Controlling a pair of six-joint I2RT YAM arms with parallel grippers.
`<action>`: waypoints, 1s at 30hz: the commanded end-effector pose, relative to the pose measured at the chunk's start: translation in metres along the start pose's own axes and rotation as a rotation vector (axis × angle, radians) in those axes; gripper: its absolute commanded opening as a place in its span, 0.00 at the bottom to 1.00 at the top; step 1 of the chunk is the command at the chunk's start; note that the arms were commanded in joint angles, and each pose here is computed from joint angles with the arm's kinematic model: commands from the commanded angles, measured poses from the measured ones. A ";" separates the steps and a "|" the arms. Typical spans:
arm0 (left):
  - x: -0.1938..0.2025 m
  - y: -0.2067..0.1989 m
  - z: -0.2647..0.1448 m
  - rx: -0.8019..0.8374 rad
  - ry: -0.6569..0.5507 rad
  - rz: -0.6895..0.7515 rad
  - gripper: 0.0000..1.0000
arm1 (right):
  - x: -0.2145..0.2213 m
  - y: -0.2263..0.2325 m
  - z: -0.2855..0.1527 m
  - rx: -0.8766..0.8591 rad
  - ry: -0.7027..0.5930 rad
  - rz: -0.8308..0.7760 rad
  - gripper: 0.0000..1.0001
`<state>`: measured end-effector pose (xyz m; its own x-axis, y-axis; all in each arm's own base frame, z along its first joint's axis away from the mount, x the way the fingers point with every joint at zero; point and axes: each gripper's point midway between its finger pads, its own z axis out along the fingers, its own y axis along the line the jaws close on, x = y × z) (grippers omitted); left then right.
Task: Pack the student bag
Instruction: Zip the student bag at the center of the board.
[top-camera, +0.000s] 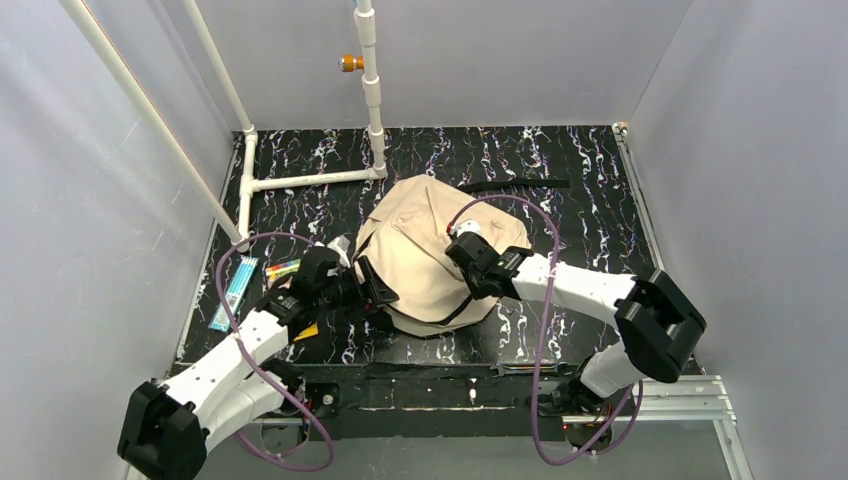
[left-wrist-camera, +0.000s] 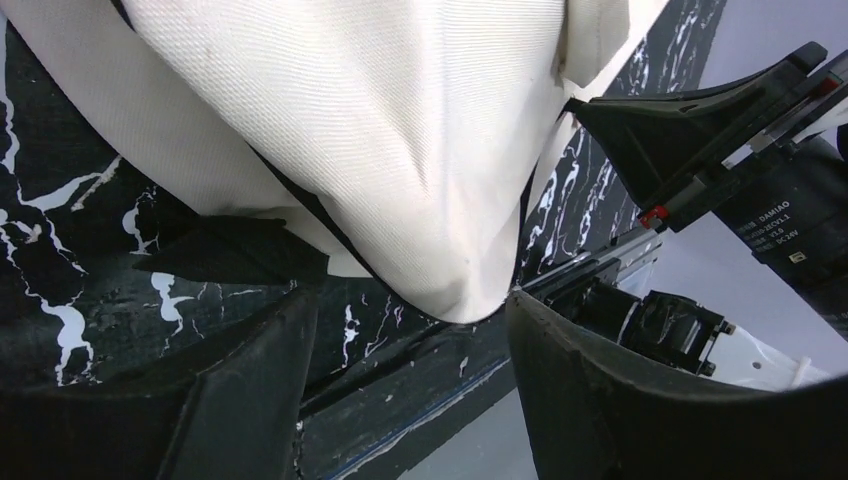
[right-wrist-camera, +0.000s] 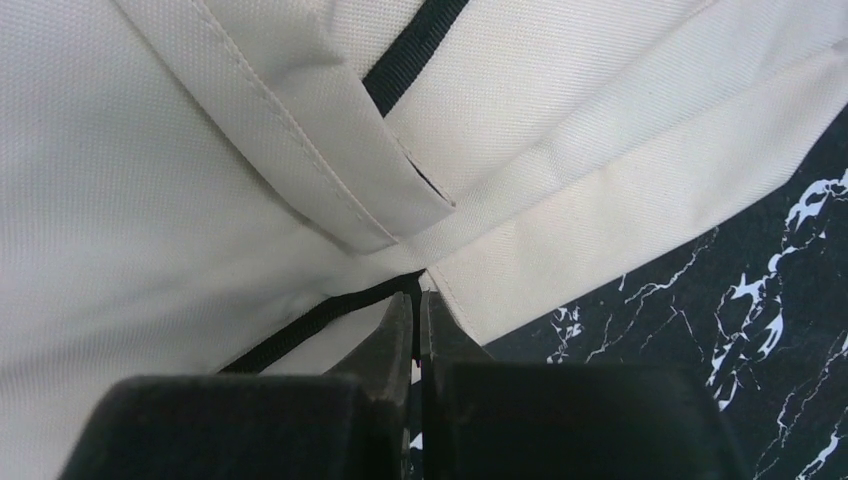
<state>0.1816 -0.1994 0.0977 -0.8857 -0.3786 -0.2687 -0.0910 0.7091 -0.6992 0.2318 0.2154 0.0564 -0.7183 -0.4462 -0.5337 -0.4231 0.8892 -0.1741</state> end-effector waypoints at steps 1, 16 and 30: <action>0.003 -0.013 -0.016 0.034 0.024 0.064 0.69 | -0.007 -0.002 -0.023 -0.047 -0.039 -0.018 0.01; -0.073 -0.153 0.124 0.195 0.100 0.172 0.40 | -0.026 -0.011 -0.048 -0.212 -0.450 0.169 0.01; -0.064 -0.111 0.232 0.045 0.206 0.034 0.35 | 0.002 0.074 -0.075 -0.555 -0.381 -0.044 0.01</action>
<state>0.3503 -0.3970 0.0697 -0.9611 -0.1869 -0.2034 0.0344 0.6496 -0.7595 0.1863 0.2346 0.0874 -0.5366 -0.2959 -0.7903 -0.6160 0.7774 0.1272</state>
